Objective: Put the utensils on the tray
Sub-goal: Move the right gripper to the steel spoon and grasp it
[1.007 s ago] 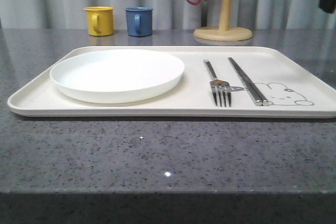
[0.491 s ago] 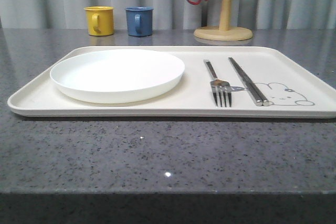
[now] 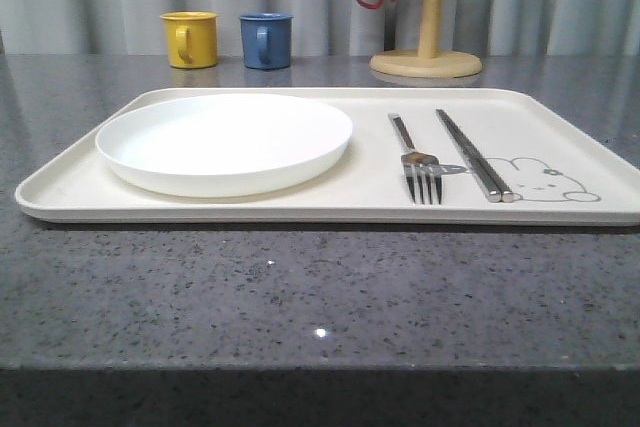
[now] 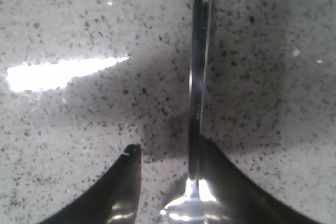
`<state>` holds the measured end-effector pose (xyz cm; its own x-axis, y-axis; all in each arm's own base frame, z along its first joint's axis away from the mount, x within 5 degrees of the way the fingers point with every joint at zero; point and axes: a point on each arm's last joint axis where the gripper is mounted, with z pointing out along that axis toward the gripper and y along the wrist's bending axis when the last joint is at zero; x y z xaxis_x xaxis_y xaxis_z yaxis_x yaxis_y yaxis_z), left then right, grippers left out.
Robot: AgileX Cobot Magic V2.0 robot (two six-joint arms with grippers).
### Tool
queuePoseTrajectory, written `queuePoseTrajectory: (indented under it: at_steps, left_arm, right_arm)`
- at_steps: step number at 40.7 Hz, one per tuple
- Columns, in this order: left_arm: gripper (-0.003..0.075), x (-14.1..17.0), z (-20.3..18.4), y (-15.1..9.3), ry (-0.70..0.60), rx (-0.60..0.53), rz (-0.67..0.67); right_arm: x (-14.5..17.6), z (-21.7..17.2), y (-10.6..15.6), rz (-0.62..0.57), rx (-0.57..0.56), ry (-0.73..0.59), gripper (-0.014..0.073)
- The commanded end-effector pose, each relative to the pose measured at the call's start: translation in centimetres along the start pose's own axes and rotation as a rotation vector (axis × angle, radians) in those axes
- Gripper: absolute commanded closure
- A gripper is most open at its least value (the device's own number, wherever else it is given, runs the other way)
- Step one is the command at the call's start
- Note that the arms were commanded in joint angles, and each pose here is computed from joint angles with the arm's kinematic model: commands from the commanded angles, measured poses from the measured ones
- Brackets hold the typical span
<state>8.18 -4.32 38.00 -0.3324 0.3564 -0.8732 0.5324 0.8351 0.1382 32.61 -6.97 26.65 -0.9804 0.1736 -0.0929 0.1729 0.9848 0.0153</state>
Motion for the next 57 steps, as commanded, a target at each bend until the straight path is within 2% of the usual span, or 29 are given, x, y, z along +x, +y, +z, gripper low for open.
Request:
queuePoseTrajectory:
  at_steps: [1,8,17,30,33,40,46,52,57]
  left_arm:
    - [0.03,-1.2,-0.5,0.2,-0.094,-0.017,-0.015]
    - [0.03,-1.2,-0.5,0.2,-0.094,-0.017,-0.015]
    - [0.03,-1.2,-0.5,0.2,-0.094,-0.017,-0.015]
    - [0.03,-1.2,-0.5,0.2,-0.094,-0.017,-0.015]
    - [0.03,-1.2,-0.5,0.2,-0.094,-0.017,-0.015]
    - [0.03,-1.2,-0.5,0.2,-0.094,-0.017,-0.015]
    - [0.03,-1.2,-0.5,0.2,-0.094,-0.017,-0.015]
    - [0.03,-1.2,-0.5,0.2,-0.094,-0.017,-0.015]
    - [0.03,-1.2,-0.5,0.2,-0.094,-0.017,-0.015]
  right_arm:
    - [0.8,-1.8,-0.3,-0.01,0.012,0.03,0.0293]
    - [0.7,-1.7,-0.3,-0.012,0.019,0.018,0.0309]
    - [0.6,-1.7,-0.3,-0.012,0.019,0.007,0.0407]
    - [0.4,-1.0,-0.5,-0.016,0.033,0.039,0.0411]
    - [0.4,-1.0,-0.5,-0.016,0.033,0.038,0.0445]
    - [0.4,-1.0,-0.5,-0.016,0.033,0.038,0.0592]
    - [0.5,-1.2,-0.5,-0.016,0.031,0.031,0.0606]
    - [0.8,-3.0,0.1,-0.006,-0.015,-0.018,0.0606]
    - [1.6,-5.3,2.0,-0.012,-0.126,-0.08,0.0606]
